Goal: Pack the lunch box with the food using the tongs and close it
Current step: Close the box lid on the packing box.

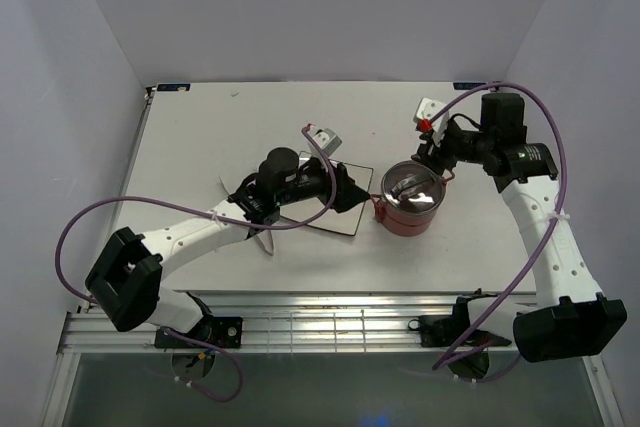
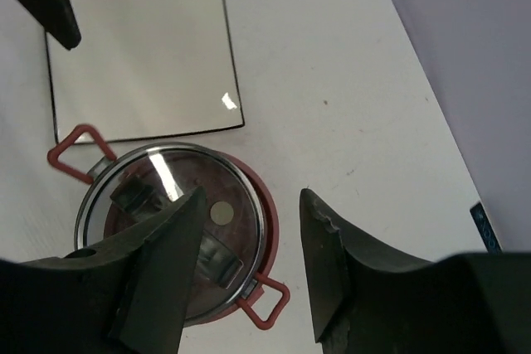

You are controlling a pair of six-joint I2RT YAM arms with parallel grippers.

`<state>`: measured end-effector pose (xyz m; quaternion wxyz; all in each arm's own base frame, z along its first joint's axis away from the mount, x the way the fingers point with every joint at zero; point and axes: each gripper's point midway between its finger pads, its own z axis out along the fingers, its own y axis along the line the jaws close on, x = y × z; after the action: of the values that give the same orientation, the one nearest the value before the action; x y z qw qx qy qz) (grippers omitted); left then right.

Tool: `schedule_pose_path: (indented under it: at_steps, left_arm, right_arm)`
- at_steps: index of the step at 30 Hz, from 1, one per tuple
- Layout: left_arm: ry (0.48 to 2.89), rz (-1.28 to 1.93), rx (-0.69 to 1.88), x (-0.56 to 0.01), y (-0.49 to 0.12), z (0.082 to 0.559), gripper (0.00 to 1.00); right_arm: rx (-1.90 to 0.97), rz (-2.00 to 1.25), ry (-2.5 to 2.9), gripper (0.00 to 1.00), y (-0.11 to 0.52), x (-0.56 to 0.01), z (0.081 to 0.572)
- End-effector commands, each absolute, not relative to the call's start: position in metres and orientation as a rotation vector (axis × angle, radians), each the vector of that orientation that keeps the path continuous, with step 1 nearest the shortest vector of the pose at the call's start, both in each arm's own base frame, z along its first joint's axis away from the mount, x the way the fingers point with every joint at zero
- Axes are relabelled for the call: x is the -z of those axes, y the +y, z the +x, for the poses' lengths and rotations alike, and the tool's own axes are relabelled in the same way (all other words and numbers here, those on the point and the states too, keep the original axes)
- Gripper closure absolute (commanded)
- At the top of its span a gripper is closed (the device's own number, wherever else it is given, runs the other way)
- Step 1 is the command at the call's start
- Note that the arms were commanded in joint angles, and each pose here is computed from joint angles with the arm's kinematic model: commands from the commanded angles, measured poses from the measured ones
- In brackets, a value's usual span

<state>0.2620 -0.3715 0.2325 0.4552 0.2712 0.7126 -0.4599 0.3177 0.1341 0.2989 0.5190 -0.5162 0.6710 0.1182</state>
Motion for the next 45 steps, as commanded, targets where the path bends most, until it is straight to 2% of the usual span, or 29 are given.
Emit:
schedule_pose_path:
  at_steps: [1,5,11,26,36,41,45]
  left_arm:
    - [1.751,0.737,1.332,-0.235,-0.375,0.221,0.26]
    - [1.717,0.756,1.341,-0.243,-0.362,0.205,0.23]
    - [1.705,0.71,1.31,-0.245,-0.353,0.206,0.21]
    - [1.741,0.721,1.308,-0.22,-0.353,0.204,0.2]
    - [1.741,0.726,1.286,-0.214,-0.353,0.207,0.2]
    - [1.745,0.726,1.281,-0.212,-0.353,0.207,0.2]
    - [1.742,0.724,1.274,-0.212,-0.352,0.208,0.2]
  right_arm:
    - [-0.422,-1.561,1.364,0.45,0.148,-0.288,0.284]
    - [-0.564,-1.646,1.356,0.45,0.153,-0.28,0.273]
    - [-0.657,-1.668,1.463,0.44,0.15,-0.25,0.277]
    - [-0.568,-1.659,1.639,0.42,0.138,-0.214,0.282]
    - [-0.528,-1.71,1.652,0.44,0.139,-0.196,0.295]
    - [-0.47,-1.742,1.675,0.46,0.13,-0.185,0.3]
    - [-0.43,-1.784,1.636,0.55,0.127,-0.182,0.301]
